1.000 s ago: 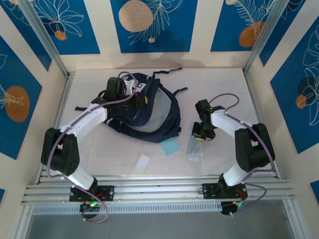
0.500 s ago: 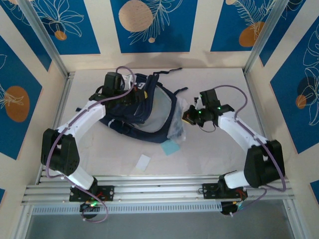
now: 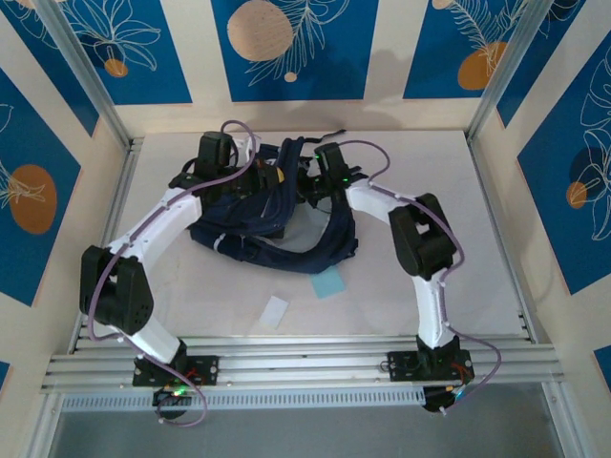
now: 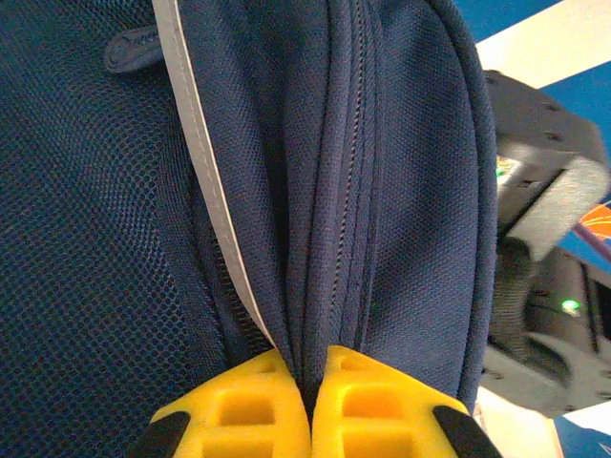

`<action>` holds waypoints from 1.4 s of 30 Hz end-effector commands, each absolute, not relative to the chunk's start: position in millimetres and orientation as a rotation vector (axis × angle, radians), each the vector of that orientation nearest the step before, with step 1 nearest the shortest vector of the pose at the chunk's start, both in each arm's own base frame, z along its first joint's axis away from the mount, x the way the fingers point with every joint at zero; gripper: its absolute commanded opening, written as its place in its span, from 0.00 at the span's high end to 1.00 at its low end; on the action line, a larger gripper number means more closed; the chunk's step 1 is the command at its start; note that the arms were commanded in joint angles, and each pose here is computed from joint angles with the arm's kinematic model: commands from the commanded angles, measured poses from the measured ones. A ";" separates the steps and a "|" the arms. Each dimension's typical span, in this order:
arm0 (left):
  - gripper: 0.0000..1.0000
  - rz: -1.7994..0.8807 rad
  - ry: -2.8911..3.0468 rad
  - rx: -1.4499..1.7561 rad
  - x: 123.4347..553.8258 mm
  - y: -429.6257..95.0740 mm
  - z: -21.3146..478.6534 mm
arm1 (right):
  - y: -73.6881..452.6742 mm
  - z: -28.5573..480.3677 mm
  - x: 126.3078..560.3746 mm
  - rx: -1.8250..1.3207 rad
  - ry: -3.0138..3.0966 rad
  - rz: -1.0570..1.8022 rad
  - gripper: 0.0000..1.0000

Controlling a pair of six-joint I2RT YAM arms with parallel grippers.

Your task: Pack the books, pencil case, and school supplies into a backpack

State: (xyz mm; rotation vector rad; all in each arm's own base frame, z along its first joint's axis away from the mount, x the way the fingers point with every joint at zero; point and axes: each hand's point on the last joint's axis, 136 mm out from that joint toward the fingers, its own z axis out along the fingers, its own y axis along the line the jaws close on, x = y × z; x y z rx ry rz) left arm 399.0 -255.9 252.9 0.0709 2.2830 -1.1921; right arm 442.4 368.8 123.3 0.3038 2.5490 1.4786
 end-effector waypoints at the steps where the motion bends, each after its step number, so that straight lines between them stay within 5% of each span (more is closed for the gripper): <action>1: 1.00 -1.321 2.064 0.208 404.3 -271.9 319.2 | 416.0 136.4 433.7 0.260 2.541 1.641 1.00; 7: 1.00 -1.349 2.045 0.185 409.7 -275.1 320.6 | 426.6 99.8 435.0 0.319 2.644 1.570 1.00; 12: 1.00 -1.361 2.009 0.178 413.8 -276.5 327.9 | 392.7 68.0 432.6 0.350 2.804 1.167 1.00; 16: 1.00 -1.363 1.979 0.177 419.2 -277.3 338.6 | 389.2 75.0 429.0 0.335 2.762 1.331 0.52; 20: 1.00 -1.368 1.974 0.168 422.9 -278.3 339.1 | 354.5 98.4 425.1 0.360 2.697 1.281 0.33; 34: 1.00 -1.434 1.993 0.123 422.9 -283.6 322.3 | 228.6 117.9 376.3 0.450 2.665 0.916 0.31; 42: 1.00 -1.434 2.034 0.108 414.7 -288.6 304.6 | 297.3 106.4 396.7 0.359 2.643 1.152 0.41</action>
